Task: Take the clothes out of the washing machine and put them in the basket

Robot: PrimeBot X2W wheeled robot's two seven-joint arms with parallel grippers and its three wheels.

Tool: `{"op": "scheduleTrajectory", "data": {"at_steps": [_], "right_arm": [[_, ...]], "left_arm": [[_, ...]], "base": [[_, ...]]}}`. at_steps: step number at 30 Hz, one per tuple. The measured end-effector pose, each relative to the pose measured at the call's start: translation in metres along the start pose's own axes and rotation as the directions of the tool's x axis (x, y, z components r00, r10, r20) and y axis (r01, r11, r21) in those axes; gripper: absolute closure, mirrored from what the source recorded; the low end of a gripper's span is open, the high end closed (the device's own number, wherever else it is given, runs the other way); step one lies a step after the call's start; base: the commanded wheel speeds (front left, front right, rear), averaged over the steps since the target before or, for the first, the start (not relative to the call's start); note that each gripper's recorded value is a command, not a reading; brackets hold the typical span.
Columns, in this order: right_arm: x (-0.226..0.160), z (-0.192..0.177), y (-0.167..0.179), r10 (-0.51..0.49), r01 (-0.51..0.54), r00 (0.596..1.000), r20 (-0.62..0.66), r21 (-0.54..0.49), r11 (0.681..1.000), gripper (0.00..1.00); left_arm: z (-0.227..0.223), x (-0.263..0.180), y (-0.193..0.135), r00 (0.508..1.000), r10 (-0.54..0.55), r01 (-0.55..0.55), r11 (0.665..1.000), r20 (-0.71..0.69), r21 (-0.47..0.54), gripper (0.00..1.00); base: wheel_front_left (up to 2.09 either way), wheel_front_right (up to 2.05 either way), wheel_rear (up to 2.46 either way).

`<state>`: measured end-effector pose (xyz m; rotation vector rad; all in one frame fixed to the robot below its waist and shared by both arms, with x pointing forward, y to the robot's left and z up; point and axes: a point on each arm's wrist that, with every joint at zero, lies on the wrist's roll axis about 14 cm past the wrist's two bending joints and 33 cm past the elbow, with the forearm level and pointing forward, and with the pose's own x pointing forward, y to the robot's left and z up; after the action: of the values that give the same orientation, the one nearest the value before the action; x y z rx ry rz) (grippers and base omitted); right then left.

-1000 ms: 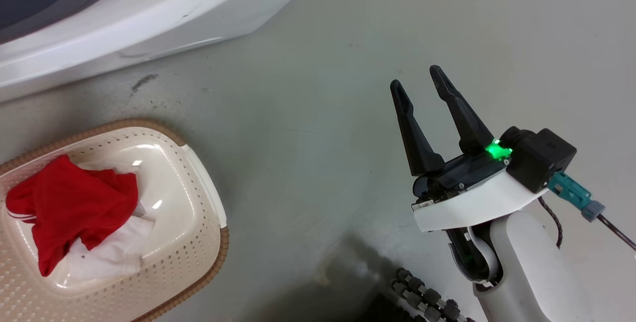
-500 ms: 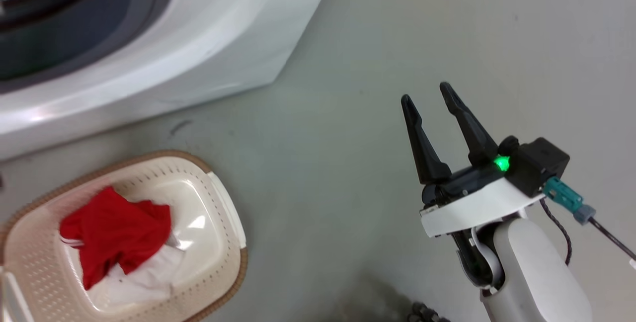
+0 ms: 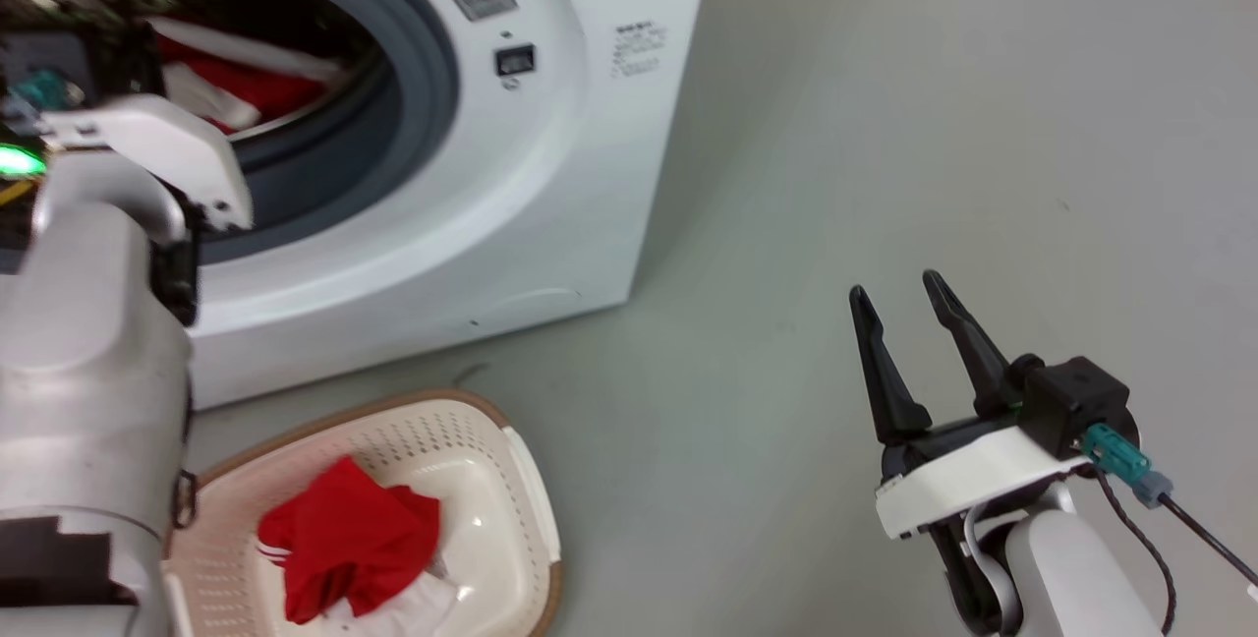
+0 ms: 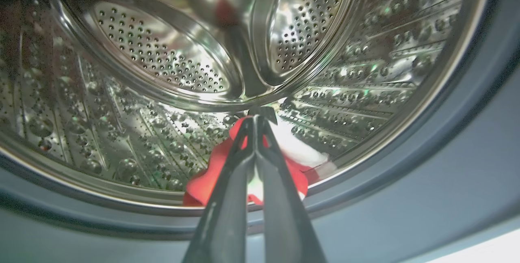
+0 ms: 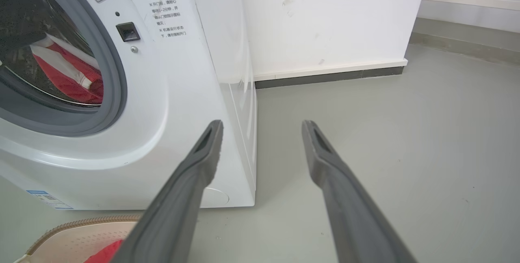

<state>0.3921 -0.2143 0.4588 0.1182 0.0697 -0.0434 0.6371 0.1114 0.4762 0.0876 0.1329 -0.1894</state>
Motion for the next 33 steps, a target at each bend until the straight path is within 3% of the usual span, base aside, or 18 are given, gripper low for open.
{"op": "scheduleTrajectory", "data": {"at_steps": [9,16,26,33], "right_arm": [[-0.009,0.016,0.015,0.042,-0.042,0.999,0.029,-0.011,0.999,0.00],[-0.011,0.032,0.034,0.098,-0.097,0.993,0.059,-0.026,0.995,0.00],[-0.020,0.043,0.051,0.147,-0.145,0.987,0.070,-0.036,0.989,0.00],[-0.022,0.046,0.055,0.158,-0.156,0.985,0.070,-0.037,0.987,0.00]], "left_arm": [[0.036,-0.053,0.005,0.994,0.000,0.006,0.998,0.105,-0.056,1.00],[0.091,-0.094,0.007,0.956,0.001,0.023,0.997,0.293,-0.080,1.00],[0.163,-0.166,-0.001,0.831,0.012,0.048,0.995,0.556,-0.092,1.00],[0.185,-0.212,-0.008,0.746,0.029,0.055,0.993,0.666,-0.105,1.00]], "base": [[0.00,0.00,0.00],[0.00,0.00,0.00],[0.00,0.00,0.00],[0.00,0.00,0.00]]}}
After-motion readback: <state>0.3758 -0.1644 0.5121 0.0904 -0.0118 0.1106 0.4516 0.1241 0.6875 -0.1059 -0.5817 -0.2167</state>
